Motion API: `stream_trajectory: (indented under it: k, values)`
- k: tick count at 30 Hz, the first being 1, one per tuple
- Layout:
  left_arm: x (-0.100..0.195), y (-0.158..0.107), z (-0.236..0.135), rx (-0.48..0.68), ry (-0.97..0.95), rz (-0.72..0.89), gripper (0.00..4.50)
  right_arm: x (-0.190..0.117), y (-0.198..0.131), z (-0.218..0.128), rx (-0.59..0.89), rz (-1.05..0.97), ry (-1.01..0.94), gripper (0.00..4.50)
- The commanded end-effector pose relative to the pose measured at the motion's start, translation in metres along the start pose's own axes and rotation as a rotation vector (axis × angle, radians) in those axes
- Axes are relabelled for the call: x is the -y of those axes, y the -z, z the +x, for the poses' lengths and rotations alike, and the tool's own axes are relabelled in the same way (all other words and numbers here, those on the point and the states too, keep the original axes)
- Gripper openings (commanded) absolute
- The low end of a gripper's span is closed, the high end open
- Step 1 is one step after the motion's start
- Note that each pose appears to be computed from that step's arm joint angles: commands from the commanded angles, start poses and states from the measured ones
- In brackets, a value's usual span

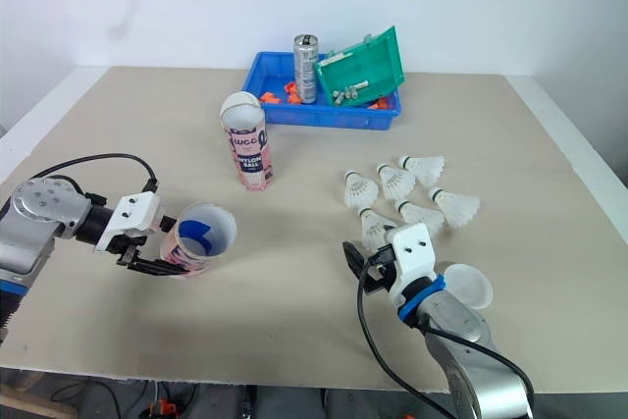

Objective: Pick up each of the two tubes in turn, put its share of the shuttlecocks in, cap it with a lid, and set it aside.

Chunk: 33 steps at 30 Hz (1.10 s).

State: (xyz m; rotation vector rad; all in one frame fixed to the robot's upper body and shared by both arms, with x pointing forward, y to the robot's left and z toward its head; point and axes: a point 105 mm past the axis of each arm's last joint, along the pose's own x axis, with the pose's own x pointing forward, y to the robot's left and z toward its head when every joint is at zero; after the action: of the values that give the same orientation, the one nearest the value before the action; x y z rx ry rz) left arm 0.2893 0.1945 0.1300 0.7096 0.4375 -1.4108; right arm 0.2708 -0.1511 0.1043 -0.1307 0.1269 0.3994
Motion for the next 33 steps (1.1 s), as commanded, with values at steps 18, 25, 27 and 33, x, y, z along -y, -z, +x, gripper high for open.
stream_trajectory:
  k: [18, 25, 27, 33]
  values:
    - [0.015, 0.008, 0.025, -0.009, 0.055, -0.029, 2.92, -0.002, -0.013, 0.005, 0.065, -0.068, 0.001, 0.06]
    - [0.012, 0.009, 0.024, -0.016, 0.058, -0.025, 2.92, -0.015, -0.076, -0.016, 0.254, -0.338, -0.237, 0.06]
    - [0.011, 0.008, 0.025, -0.014, 0.063, -0.025, 2.92, -0.03, -0.104, -0.019, 0.361, -0.448, -0.383, 0.06]
    - [0.008, 0.007, 0.024, -0.003, 0.063, -0.032, 2.92, -0.065, -0.137, -0.024, 0.508, -0.81, -0.677, 0.06]
